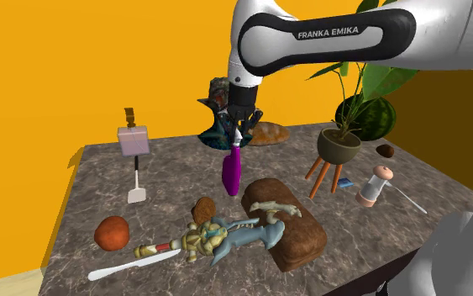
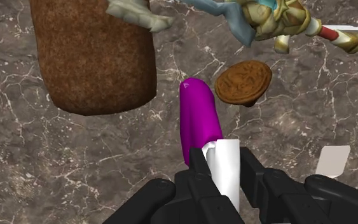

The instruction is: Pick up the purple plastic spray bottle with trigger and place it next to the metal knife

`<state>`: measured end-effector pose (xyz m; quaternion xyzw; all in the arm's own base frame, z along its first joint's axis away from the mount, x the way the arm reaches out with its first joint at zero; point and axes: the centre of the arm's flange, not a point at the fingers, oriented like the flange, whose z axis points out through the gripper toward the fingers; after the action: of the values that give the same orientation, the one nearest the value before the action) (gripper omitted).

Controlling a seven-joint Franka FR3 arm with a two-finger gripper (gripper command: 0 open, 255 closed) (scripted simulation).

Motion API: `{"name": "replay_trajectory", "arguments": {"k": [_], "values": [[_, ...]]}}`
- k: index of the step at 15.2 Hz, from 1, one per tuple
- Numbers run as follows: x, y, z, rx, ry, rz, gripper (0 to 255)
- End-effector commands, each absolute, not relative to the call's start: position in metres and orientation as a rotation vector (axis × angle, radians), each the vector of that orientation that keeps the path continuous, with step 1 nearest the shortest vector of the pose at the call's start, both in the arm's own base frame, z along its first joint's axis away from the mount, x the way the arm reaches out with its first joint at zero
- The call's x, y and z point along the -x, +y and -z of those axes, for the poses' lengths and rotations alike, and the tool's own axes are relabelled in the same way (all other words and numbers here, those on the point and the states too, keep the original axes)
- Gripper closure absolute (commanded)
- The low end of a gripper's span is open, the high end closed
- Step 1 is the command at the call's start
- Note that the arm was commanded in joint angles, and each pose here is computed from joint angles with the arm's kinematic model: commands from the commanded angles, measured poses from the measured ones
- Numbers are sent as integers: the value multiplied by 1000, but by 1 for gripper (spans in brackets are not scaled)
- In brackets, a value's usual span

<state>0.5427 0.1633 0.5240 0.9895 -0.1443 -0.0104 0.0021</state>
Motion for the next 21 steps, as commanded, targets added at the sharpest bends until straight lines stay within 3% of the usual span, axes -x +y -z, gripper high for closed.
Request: {"name": "replay_trajectory", "arguments": {"k": [1,21], "values": [[-533,189,-522,-3104,-455,33,255],[-452,440,-523,-3104,-455,33,255]]}}
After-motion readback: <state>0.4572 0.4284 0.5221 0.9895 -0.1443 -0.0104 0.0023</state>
